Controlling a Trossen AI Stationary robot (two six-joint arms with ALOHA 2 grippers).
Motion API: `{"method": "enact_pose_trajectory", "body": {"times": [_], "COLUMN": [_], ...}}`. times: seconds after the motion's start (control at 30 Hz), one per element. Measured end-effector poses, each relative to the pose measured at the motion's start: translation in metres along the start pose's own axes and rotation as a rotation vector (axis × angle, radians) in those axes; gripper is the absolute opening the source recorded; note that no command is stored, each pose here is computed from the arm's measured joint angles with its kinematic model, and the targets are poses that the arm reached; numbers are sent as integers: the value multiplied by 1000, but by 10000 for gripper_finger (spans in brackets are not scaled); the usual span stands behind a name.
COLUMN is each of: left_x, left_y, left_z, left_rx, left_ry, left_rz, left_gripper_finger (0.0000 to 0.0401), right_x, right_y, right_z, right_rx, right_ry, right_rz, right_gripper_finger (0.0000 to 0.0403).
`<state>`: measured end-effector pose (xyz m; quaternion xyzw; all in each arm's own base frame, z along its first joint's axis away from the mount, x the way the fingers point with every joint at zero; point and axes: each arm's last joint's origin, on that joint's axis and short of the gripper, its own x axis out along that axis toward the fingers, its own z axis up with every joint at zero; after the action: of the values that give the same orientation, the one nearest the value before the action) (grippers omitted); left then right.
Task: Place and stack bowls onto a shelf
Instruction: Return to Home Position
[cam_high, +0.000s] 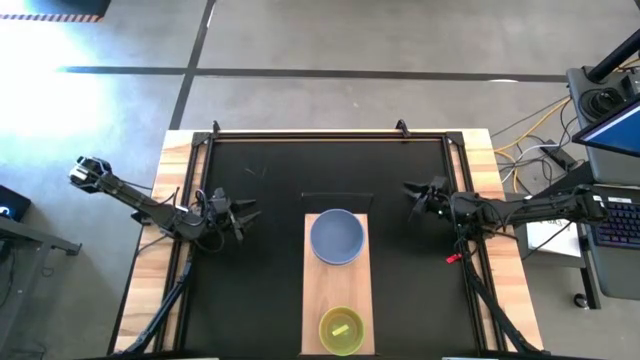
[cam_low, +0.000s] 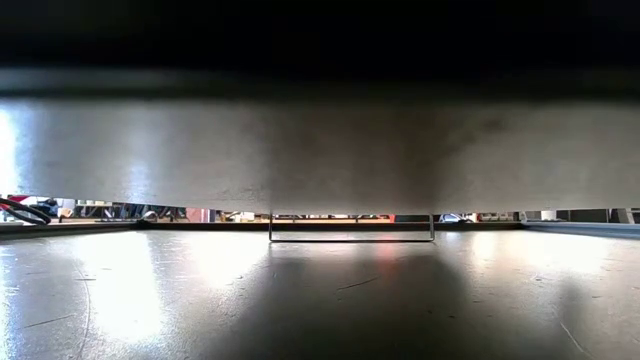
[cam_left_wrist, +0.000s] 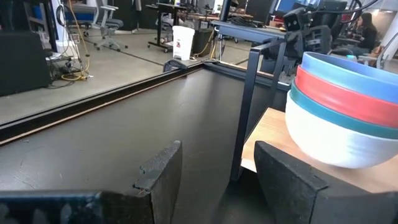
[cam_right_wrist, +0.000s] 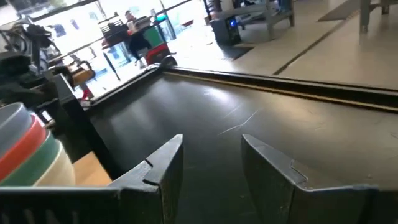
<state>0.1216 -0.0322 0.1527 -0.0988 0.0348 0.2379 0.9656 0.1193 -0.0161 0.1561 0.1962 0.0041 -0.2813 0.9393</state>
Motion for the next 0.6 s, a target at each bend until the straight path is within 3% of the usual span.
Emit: {"method": "enact_pose_trajectory", "body": {"times": [0.37, 0.6], "left_x": [-1, -6], "left_y": [0, 4], "left_z": [1, 13], "left_rx": [-6, -102], "left_ry": [-5, -76], "left_rz": [-2, -25], "left_gripper_finger": [184, 184], "right_x": [0, 0], "right_y": [0, 0], "right_z": [-1, -1], "right_rx": [-8, -8], "right_ry": [4, 4], "right_rz": [-7, -7], "right_gripper_finger": [139, 138]}}
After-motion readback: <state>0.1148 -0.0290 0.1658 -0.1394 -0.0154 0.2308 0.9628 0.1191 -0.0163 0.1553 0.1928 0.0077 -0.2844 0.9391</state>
